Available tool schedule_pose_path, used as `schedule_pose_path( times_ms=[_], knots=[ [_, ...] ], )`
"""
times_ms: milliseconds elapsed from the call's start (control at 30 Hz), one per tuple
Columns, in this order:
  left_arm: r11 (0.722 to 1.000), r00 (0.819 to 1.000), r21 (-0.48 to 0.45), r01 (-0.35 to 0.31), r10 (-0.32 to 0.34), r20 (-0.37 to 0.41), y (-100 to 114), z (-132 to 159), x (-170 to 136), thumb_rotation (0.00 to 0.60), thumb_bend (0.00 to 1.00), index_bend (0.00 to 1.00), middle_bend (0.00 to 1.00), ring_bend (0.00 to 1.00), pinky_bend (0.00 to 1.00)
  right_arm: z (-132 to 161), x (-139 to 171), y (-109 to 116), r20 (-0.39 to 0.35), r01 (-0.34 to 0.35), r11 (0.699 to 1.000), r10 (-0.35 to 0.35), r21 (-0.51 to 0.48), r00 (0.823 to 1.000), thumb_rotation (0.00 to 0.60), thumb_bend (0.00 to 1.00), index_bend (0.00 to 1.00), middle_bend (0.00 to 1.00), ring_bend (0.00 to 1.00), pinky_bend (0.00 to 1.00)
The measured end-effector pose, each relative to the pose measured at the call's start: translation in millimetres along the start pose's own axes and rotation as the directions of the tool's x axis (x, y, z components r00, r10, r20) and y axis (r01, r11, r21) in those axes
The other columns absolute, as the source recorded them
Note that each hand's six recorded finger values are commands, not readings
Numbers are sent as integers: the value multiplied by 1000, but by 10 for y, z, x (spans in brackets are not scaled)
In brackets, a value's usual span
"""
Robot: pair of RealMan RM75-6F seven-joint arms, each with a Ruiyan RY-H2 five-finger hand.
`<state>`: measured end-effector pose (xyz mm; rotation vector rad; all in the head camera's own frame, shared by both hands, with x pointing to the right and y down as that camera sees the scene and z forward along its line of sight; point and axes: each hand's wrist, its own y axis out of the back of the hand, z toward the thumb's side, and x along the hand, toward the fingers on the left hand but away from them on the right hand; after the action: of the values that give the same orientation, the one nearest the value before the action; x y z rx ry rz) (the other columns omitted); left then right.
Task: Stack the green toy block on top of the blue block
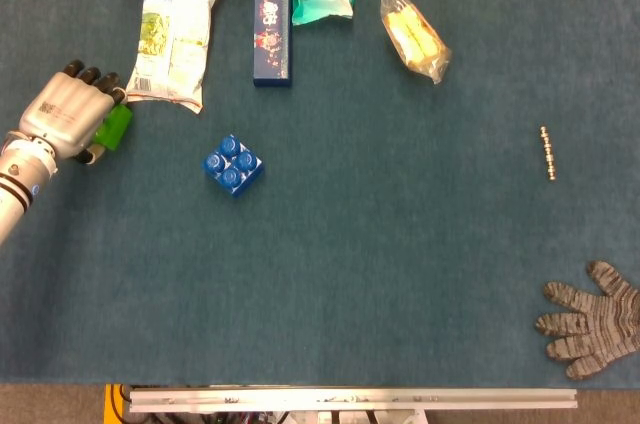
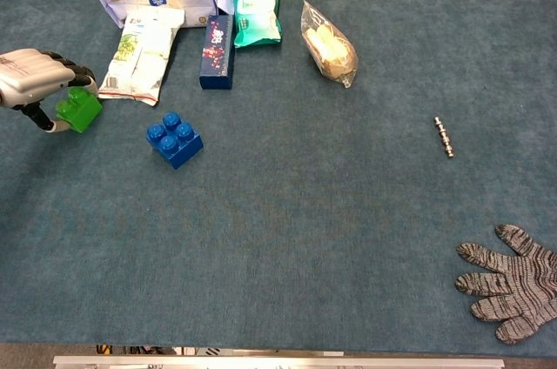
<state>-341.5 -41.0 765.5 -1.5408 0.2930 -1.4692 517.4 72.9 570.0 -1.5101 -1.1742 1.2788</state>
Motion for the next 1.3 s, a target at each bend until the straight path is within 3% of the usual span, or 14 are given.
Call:
schedule_pose_path(
  times_ms=[200,533,967,1300],
  knots=[
    [1000,1000,-22,-18,18,6,23,4,4,600,293,344,211,172,131,3,1,3,-1,1,1000,-1,0,1000,600,225,163,250,76,126],
    [998,998,-56,-40,43,42,169,66,-120,600,293,347,215,173,131,23,-21,-6,-7,-3,1000,3,1,1000,600,226,163,250,76,126],
    [990,984,-109,-90,105,143,602,474,-424,600,293,359,227,174,131,20,-7,-11,-5,-4,1000,4,1,1000,600,225,163,250,76,126],
    [990,969,-77,-118,132,211,762,759,-357,600,293,361,228,174,131,-24,41,9,9,4,1000,-4,-1,1000,600,226,163,250,76,126]
  ],
)
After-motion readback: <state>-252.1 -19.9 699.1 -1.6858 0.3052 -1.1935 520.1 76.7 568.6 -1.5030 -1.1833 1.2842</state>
